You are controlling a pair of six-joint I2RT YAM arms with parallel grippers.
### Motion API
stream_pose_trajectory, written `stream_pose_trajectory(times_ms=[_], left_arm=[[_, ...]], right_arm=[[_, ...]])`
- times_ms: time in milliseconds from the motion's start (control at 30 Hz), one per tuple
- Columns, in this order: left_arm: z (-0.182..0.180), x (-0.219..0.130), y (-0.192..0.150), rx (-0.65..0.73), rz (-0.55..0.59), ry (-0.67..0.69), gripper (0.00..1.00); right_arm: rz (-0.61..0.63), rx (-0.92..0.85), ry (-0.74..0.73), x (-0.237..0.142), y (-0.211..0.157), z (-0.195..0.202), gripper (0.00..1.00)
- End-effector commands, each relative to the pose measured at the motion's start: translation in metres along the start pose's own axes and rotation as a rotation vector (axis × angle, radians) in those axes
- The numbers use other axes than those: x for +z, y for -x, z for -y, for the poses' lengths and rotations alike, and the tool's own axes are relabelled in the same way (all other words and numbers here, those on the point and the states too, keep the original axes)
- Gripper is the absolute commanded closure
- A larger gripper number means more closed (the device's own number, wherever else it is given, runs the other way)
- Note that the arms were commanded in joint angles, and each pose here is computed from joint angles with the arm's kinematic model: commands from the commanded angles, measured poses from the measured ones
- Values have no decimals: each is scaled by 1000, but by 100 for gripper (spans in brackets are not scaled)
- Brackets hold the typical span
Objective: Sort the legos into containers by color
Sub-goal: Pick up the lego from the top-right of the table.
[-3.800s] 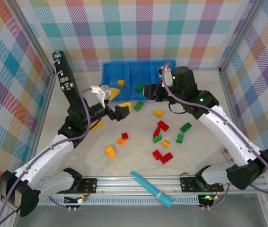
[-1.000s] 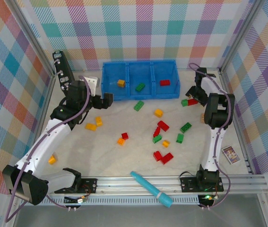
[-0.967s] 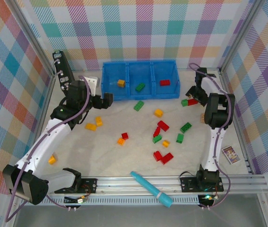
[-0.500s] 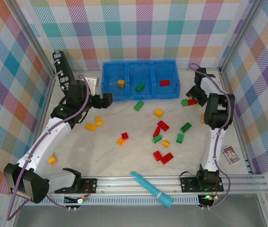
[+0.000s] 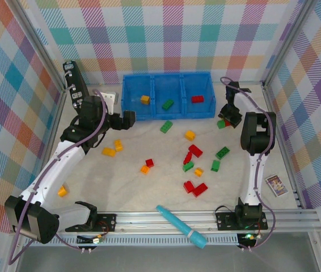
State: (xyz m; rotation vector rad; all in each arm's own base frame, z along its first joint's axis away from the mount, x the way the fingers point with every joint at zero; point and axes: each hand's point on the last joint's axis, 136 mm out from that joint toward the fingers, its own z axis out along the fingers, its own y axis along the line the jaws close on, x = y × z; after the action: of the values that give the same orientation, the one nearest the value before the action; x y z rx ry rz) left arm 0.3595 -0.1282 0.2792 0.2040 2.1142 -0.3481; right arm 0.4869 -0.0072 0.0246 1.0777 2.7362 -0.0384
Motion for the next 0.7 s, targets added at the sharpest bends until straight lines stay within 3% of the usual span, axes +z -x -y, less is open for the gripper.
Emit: stream_pose_trajectory(times_ms=[0, 367, 667], left_arm=[[-1, -6, 1, -17, 11, -10, 0], [-2, -1, -2, -15, -7, -5, 0], [-2, 5, -3, -15, -28, -8, 0]], right_arm=[[-22, 0, -15, -3, -6, -4, 51], [42, -140, -34, -24, 15, -7, 66], [191, -313, 127, -117, 25, -31, 67]])
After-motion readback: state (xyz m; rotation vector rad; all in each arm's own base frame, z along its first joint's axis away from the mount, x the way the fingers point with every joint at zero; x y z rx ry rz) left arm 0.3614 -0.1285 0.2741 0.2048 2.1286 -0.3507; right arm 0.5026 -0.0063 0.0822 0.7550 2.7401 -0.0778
